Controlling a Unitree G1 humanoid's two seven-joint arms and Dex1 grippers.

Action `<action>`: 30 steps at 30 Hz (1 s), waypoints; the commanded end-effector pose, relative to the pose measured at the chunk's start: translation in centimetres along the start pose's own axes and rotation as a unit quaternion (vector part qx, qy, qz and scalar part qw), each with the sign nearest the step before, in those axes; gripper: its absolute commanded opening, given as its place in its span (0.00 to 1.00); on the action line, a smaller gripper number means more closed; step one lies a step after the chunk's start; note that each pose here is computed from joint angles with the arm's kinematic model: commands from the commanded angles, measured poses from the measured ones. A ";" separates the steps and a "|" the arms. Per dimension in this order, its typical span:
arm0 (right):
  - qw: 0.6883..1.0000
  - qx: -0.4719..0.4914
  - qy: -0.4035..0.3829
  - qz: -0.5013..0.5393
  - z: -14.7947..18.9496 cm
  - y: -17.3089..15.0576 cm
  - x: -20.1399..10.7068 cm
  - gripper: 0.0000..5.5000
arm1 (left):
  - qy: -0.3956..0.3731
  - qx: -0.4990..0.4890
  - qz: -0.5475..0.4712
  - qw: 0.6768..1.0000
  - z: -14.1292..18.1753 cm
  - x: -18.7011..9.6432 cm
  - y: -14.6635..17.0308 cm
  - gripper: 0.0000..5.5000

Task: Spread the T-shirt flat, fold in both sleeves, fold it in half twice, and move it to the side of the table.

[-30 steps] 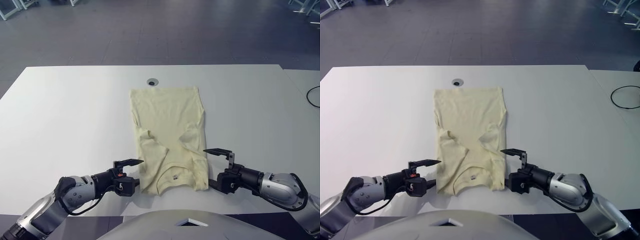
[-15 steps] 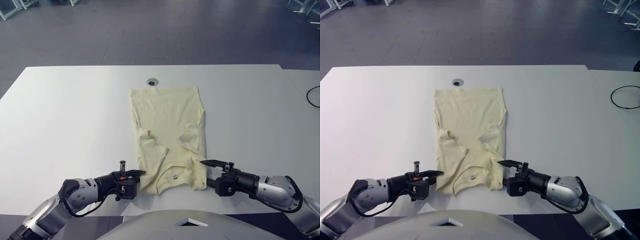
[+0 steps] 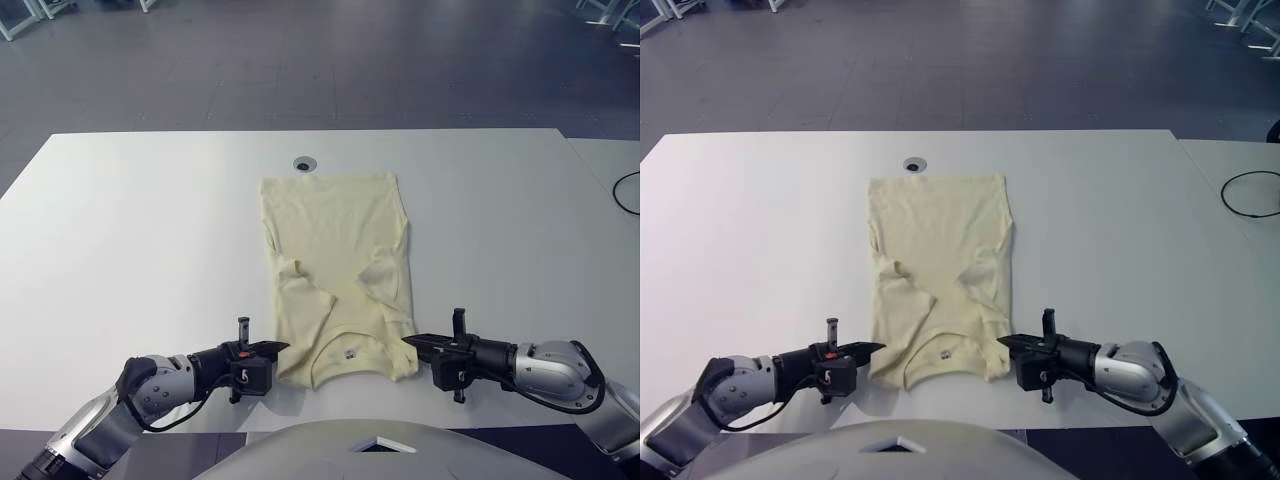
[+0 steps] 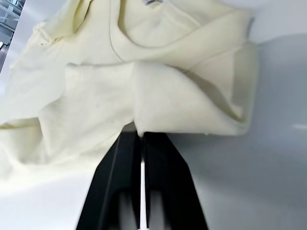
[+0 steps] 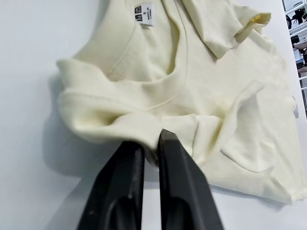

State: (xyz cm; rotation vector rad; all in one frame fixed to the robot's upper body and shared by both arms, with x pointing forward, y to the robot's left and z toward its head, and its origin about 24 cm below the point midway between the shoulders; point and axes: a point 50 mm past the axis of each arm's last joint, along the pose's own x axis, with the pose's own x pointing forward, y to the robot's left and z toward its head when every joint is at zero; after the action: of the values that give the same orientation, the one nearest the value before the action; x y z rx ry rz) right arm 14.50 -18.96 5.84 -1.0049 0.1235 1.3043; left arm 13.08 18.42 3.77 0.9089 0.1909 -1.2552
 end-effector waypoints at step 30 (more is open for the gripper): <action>0.912 0.382 -0.109 0.106 2.5 -11.5 -1.7 0.00 | -0.103 -0.384 -0.188 0.898 2.5 -5.9 11.3 0.00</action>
State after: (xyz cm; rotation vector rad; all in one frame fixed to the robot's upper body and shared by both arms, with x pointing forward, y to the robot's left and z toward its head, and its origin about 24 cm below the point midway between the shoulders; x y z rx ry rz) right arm 21.12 -18.42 14.08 -0.1933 0.5597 1.3702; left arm 18.67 21.56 13.78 0.0891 0.6842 -1.4603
